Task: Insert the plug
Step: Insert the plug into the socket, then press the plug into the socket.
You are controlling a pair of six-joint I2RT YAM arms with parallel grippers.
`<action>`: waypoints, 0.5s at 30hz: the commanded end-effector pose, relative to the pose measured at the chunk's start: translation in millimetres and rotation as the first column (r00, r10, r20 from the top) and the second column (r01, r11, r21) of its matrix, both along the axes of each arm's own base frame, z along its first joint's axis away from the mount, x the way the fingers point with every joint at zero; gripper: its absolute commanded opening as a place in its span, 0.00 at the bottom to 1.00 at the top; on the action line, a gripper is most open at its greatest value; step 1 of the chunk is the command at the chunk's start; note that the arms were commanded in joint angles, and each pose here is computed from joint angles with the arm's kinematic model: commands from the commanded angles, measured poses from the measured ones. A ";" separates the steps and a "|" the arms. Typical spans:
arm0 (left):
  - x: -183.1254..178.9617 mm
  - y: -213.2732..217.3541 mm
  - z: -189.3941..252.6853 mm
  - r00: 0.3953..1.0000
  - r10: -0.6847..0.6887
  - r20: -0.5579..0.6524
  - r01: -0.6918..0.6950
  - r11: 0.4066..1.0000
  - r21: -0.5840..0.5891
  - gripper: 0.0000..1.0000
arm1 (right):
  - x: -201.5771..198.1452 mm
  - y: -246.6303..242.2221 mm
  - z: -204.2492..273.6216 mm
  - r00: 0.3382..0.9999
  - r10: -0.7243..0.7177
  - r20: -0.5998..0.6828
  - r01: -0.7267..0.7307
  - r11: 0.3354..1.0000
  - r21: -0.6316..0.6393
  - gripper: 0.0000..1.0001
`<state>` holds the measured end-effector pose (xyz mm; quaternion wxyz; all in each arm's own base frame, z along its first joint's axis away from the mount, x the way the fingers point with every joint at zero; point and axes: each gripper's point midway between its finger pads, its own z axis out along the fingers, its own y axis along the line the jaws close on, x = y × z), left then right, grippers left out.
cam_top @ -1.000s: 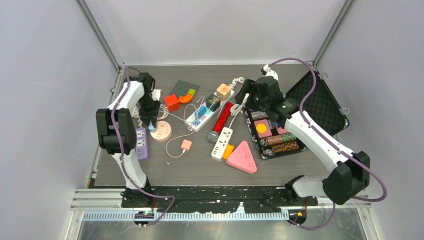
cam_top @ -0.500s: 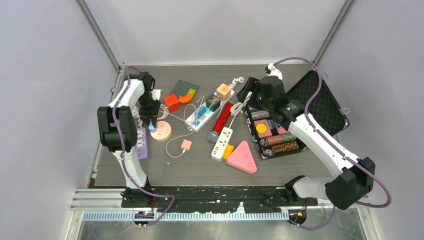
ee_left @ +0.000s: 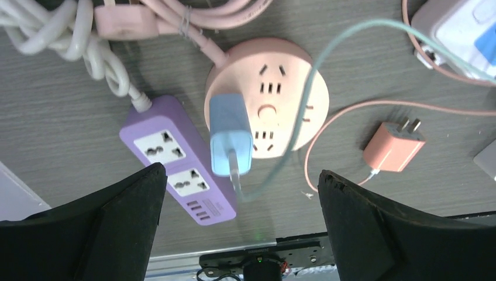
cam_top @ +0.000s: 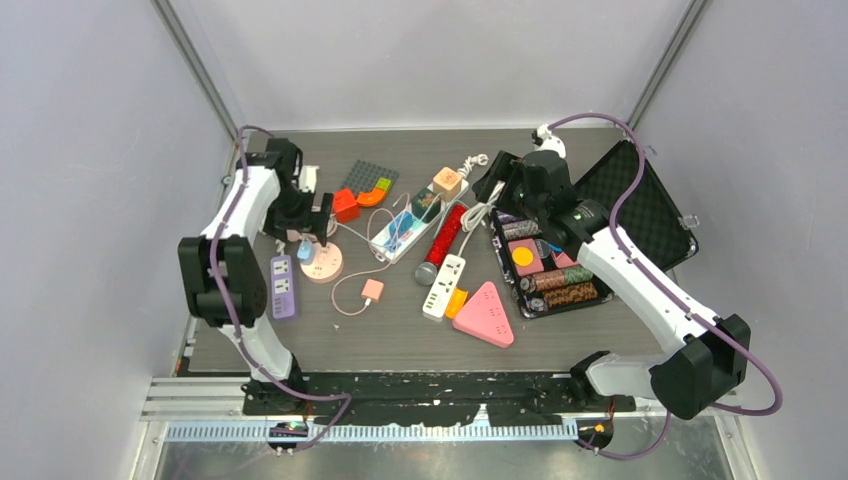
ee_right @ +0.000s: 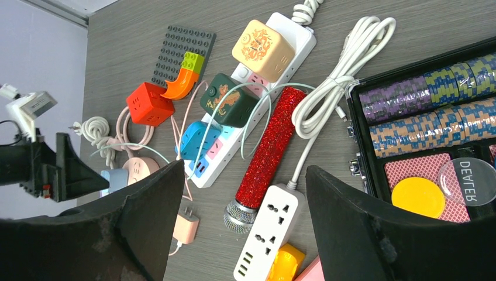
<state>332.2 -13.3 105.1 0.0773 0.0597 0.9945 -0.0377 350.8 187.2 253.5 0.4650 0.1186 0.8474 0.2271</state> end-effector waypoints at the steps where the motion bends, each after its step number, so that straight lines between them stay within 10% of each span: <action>1: -6.6 -3.5 15.9 0.993 -0.006 0.122 0.005 1.000 0.007 0.99 | 4.4 -2.9 20.6 0.998 -0.017 0.068 0.015 0.999 0.034 0.80; 9: -10.3 1.6 1.8 0.924 0.093 0.370 -0.115 0.993 0.038 0.99 | 8.0 -0.3 19.4 0.998 -0.009 0.064 0.007 0.999 0.036 0.80; 15: 1.6 8.4 3.9 0.887 0.132 0.442 -0.171 0.984 0.050 0.67 | 9.8 2.0 19.7 0.998 -0.001 0.061 -0.001 0.999 0.041 0.80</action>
